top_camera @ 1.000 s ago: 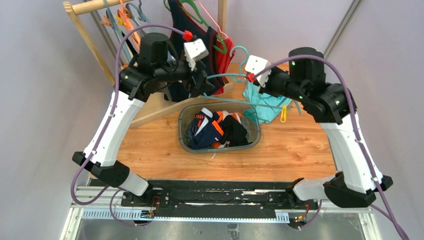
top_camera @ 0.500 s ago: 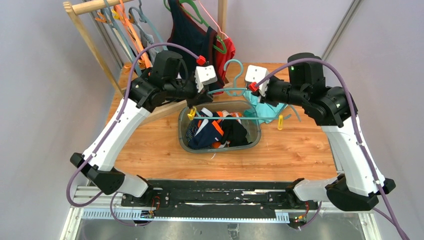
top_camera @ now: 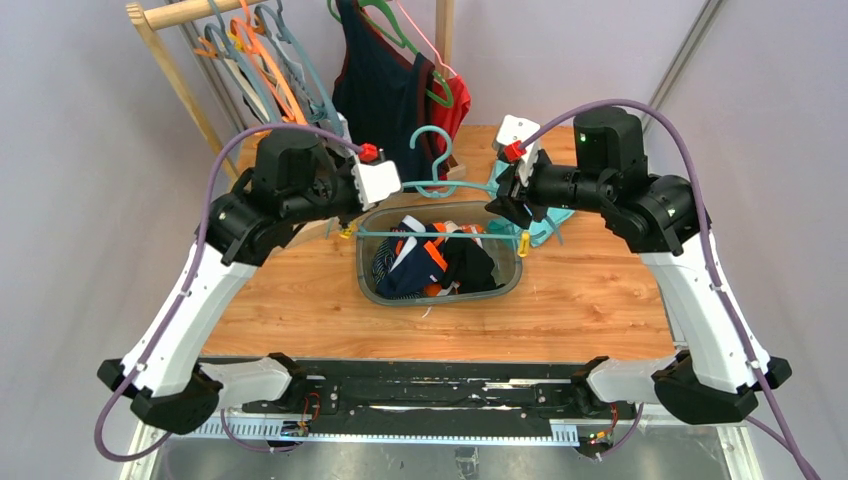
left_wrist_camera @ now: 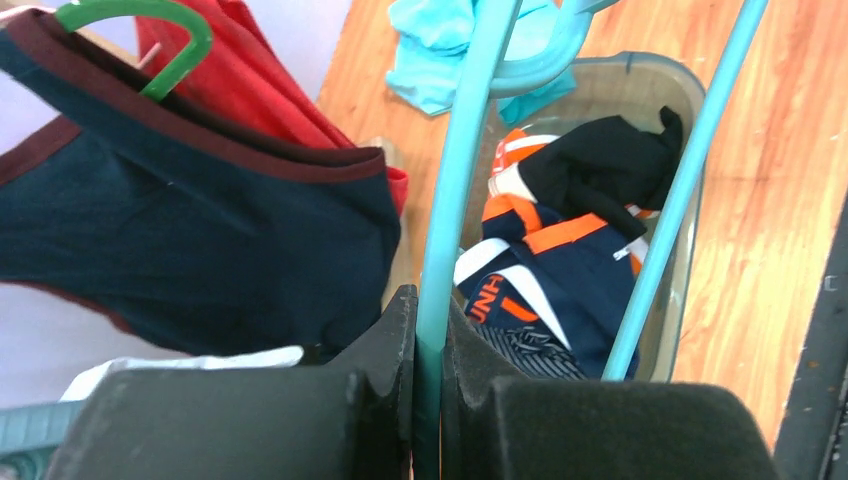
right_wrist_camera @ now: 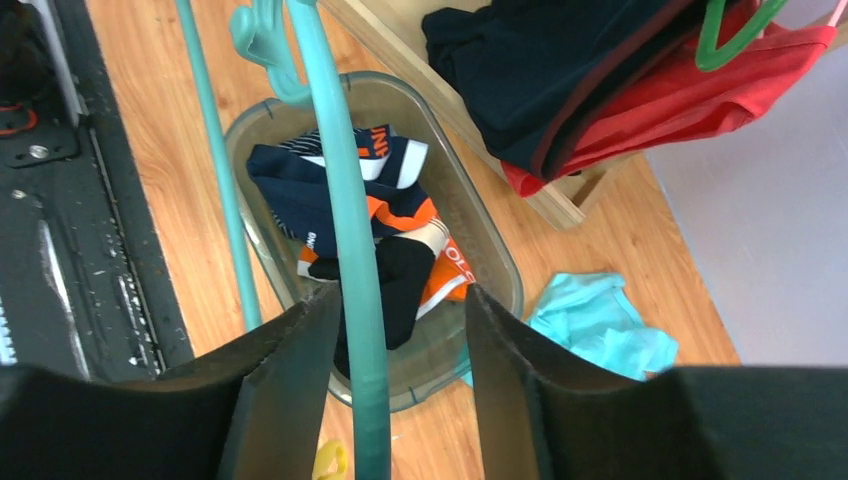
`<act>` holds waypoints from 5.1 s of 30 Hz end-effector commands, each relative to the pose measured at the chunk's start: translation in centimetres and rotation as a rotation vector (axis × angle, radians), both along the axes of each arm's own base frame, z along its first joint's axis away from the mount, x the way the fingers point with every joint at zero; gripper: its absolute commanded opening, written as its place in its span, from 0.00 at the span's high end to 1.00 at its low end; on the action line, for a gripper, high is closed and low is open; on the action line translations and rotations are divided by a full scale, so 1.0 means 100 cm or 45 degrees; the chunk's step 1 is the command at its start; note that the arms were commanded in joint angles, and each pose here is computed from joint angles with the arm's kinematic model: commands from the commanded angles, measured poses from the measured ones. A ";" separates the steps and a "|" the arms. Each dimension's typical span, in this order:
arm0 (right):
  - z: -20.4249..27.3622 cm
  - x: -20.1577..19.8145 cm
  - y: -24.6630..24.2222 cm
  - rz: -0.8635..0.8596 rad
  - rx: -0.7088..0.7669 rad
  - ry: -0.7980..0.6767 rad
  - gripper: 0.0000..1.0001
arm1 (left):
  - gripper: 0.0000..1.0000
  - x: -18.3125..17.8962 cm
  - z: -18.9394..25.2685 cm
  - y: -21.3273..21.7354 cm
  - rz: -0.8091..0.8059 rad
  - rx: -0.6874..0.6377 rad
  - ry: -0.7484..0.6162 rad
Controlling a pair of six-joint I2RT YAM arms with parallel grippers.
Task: Remove the underwear clipped to the hanger
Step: Place the hanger at the clothesline.
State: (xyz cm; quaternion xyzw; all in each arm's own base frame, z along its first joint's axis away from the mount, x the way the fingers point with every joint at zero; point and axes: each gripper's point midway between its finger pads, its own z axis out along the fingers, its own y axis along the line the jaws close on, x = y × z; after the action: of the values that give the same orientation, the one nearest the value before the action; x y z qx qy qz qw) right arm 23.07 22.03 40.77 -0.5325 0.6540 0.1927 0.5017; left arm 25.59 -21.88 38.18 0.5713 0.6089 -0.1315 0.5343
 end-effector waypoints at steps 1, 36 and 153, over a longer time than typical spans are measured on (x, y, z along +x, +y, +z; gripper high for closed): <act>0.016 -0.020 0.007 -0.006 0.166 0.122 0.47 | 1.00 0.003 0.018 0.017 0.060 0.025 -0.194; -0.026 -0.032 -0.011 0.148 0.339 0.500 0.99 | 1.00 -0.004 0.010 0.040 0.151 0.035 -0.284; 0.010 0.097 0.022 -0.351 -0.017 -0.166 0.40 | 0.00 -0.007 -0.036 0.142 0.848 -0.252 -0.075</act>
State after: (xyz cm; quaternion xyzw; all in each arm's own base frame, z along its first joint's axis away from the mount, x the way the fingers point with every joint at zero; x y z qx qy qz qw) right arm 33.42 26.71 46.31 -0.4252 0.6539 0.1483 0.6080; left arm 25.16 -7.95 35.59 0.3015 0.7231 0.0117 0.6214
